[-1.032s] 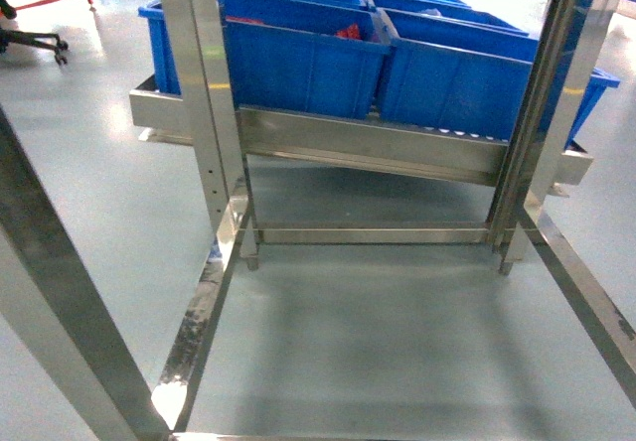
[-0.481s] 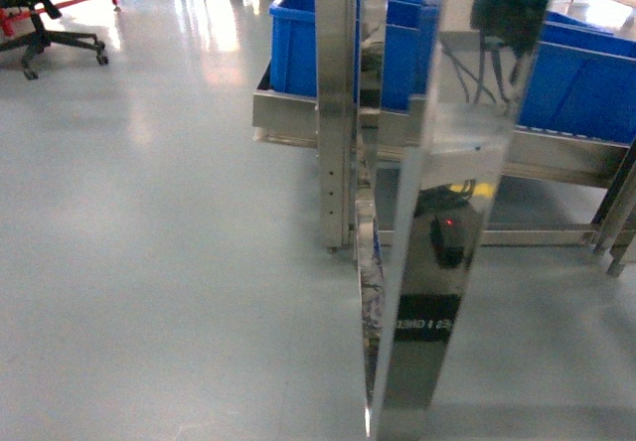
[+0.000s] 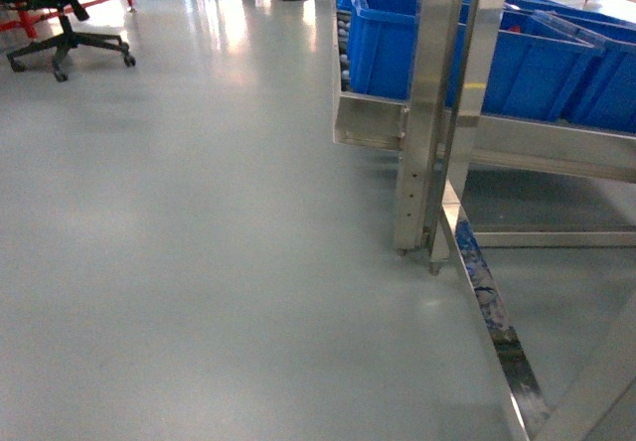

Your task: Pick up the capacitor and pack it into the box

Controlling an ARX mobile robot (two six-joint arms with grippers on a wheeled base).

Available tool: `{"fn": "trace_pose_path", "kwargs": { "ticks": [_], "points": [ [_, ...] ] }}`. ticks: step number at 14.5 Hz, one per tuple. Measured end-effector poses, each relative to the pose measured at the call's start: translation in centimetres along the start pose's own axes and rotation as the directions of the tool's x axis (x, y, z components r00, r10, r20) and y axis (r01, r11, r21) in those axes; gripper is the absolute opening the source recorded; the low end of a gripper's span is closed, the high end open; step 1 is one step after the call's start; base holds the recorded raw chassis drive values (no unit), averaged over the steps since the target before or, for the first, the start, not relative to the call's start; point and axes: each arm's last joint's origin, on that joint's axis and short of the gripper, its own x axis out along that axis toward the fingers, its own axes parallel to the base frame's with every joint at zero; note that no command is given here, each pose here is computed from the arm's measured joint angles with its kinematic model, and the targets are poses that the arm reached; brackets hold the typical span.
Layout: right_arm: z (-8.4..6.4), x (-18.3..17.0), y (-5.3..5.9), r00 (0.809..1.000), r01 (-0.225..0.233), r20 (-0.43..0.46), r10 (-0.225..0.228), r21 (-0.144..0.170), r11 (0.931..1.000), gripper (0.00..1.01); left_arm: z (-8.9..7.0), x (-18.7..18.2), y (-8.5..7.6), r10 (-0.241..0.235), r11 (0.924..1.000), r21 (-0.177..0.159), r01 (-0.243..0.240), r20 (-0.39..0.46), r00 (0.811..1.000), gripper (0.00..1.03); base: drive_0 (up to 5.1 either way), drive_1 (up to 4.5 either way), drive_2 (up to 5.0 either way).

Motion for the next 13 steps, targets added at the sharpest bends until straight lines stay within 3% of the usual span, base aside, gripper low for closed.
{"fn": "trace_pose_path", "kwargs": {
  "ticks": [13],
  "points": [
    [-0.04,0.00,0.00,1.000,0.000,-0.004,0.000,0.000,1.0000,0.98,-0.02,0.00,-0.01,-0.004,1.0000,0.000,0.004,-0.001,1.000,0.43,-5.0,2.44,2.4]
  ]
}}
